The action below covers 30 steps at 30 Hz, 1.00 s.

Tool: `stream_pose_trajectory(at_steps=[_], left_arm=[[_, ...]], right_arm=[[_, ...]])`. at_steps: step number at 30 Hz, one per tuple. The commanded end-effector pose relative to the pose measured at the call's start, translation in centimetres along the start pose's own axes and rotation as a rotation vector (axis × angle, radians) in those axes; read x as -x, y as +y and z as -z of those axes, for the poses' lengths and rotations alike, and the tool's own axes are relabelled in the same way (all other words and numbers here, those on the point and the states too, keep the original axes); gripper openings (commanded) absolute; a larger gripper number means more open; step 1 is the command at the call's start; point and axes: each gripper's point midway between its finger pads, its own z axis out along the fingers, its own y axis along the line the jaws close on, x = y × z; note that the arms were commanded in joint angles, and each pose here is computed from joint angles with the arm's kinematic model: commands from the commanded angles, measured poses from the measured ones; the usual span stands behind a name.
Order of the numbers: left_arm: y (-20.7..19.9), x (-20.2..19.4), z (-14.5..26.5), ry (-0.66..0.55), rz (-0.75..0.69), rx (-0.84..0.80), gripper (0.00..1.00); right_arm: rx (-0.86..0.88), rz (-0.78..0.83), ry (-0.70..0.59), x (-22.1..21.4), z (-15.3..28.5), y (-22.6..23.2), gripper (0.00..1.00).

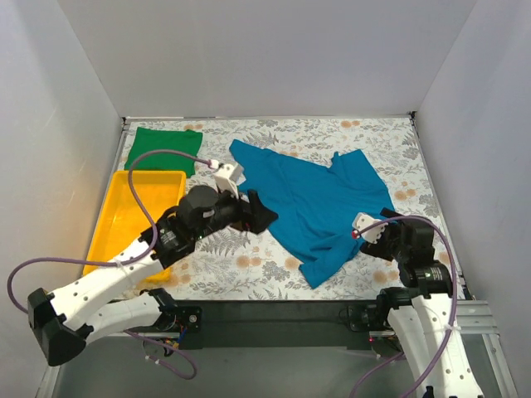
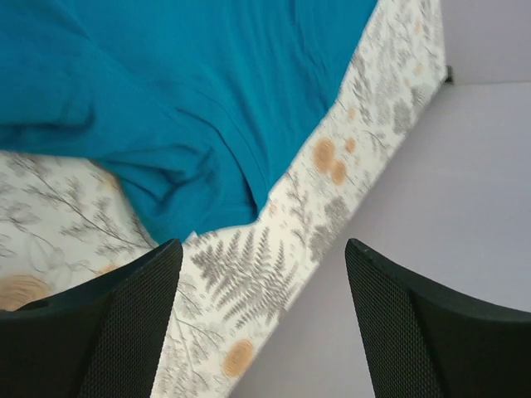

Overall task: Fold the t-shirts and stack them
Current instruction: Flatten the tshirt out

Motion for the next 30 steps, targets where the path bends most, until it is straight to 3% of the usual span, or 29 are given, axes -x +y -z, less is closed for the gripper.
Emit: stream_pose_trajectory(at_steps=[1, 5, 6, 7, 10, 11, 16, 20, 24, 27, 28, 29, 30], left_arm=[[8.4, 2.2, -0.8, -0.03, 0.139, 0.27, 0.77], [15.2, -0.3, -3.4, 0.017, 0.42, 0.413, 0.75], [16.3, -0.8, -3.8, 0.019, 0.468, 0.441, 0.75], [18.0, -1.3, -4.4, 0.01, 0.523, 0.494, 0.75], [21.0, -1.6, -5.3, -0.05, 0.663, 0.612, 0.75], [22.7, -2.4, -5.8, -0.055, 0.679, 0.677, 0.75], [27.2, -2.8, -8.2, -0.099, 0.722, 0.824, 0.71], [29.6, -3.3, -9.9, -0.085, 0.744, 0.875, 0.68], [31.0, -2.8, -11.5, -0.094, 0.737, 0.897, 0.64], [31.7, -2.8, -12.4, -0.076, 0.725, 0.915, 0.49], [32.0, -3.2, -12.4, -0.062, 0.723, 0.927, 0.39], [32.0, -3.3, -12.4, -0.056, 0.716, 0.929, 0.21], [32.0, -3.4, -12.4, -0.051, 0.711, 0.929, 0.13]], right_arm=[[0.119, -0.153, -0.184, 4.6, 0.7, 0.1, 0.86], [0.382, -0.426, -0.318, 9.3, 0.2, 1.9, 0.84], [0.472, -0.52, -0.298, 9.8, -0.6, 2.7, 0.8], [0.502, -0.547, -0.362, 11.6, -0.4, 1.6, 0.78], [0.603, -0.67, -0.389, 13.6, -1.6, 0.9, 0.72], [0.619, -0.689, -0.446, 15.0, -1.6, -0.1, 0.72], [0.693, -0.671, -0.414, 14.0, -3.9, 1.6, 0.69], [0.718, -0.678, -0.444, 13.2, -4.3, 3.8, 0.69], [0.669, -0.661, -0.472, 13.2, -3.8, 2.5, 0.69], [0.695, -0.673, -0.485, 13.2, -3.7, 3.2, 0.69], [0.7, -0.677, -0.492, 13.2, -3.6, 3.2, 0.69], [0.699, -0.677, -0.496, 13.2, -3.6, 3.2, 0.69], [0.701, -0.678, -0.499, 13.3, -3.5, 3.1, 0.69]])
